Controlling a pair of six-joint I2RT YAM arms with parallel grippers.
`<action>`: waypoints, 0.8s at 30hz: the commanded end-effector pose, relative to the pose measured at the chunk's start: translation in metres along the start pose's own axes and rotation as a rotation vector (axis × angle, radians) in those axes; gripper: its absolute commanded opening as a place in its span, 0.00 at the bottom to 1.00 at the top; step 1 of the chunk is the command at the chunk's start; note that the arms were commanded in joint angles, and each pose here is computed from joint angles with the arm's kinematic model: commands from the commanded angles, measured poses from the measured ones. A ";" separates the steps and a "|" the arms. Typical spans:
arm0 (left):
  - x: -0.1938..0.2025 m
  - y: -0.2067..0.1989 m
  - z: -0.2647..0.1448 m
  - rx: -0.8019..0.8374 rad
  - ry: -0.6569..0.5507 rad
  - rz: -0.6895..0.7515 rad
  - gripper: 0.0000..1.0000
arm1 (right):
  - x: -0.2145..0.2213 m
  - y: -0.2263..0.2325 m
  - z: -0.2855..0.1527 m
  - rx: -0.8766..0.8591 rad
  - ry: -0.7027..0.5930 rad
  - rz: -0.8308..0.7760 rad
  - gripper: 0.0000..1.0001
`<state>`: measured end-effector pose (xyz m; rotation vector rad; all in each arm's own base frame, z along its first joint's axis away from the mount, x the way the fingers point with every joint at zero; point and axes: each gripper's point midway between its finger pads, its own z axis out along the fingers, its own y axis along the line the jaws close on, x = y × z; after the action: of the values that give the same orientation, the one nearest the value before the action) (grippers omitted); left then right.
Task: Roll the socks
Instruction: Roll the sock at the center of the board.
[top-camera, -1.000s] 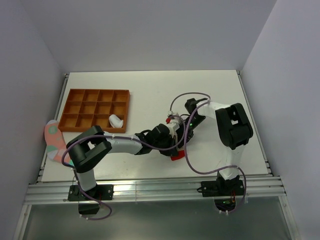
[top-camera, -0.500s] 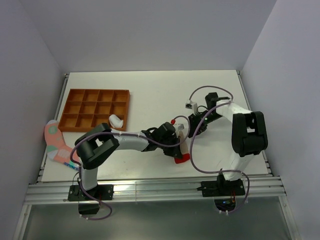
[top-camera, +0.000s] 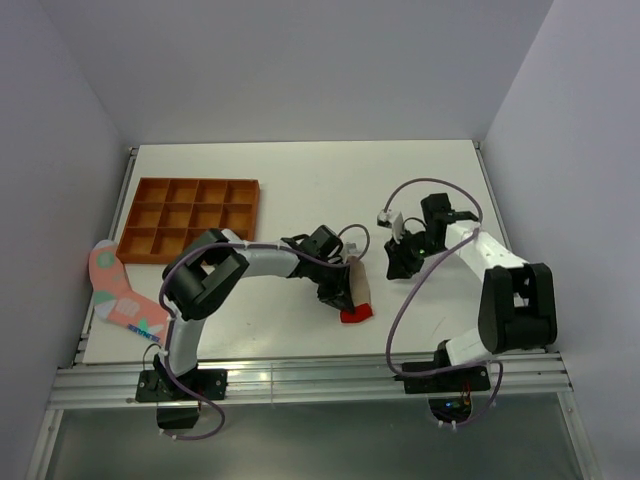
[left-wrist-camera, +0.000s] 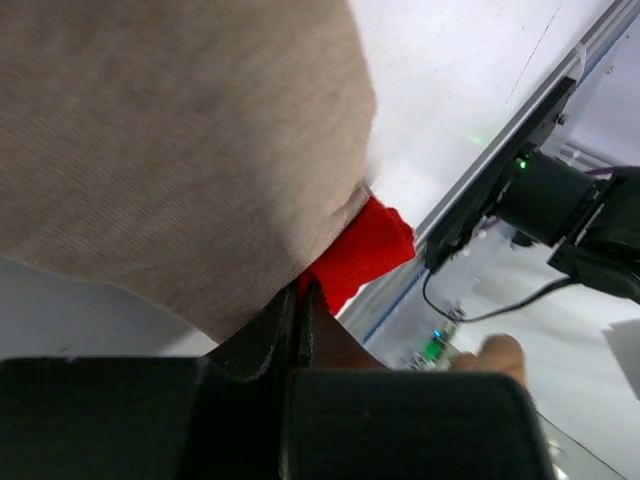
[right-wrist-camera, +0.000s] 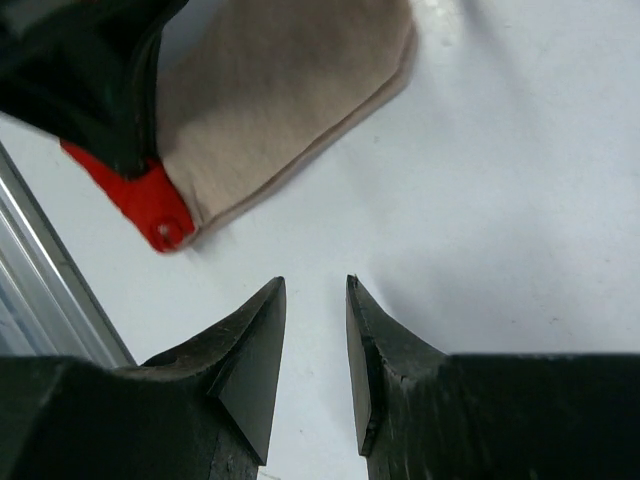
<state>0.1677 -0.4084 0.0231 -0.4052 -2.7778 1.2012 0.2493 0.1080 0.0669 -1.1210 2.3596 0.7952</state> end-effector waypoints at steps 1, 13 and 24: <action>0.040 0.068 0.001 -0.206 0.159 -0.144 0.00 | -0.004 0.009 0.000 0.036 -0.017 -0.197 0.38; 0.042 0.086 -0.024 -0.349 0.224 -0.251 0.00 | -0.009 0.068 0.026 0.046 -0.025 -0.620 0.45; 0.045 0.116 -0.057 -0.474 0.182 -0.333 0.00 | -0.028 0.119 0.057 -0.068 -0.024 -0.833 0.45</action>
<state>0.1555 -0.3345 0.0176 -0.0801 -2.6395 0.7704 0.1698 0.2003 0.0657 -1.8775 1.7065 0.5971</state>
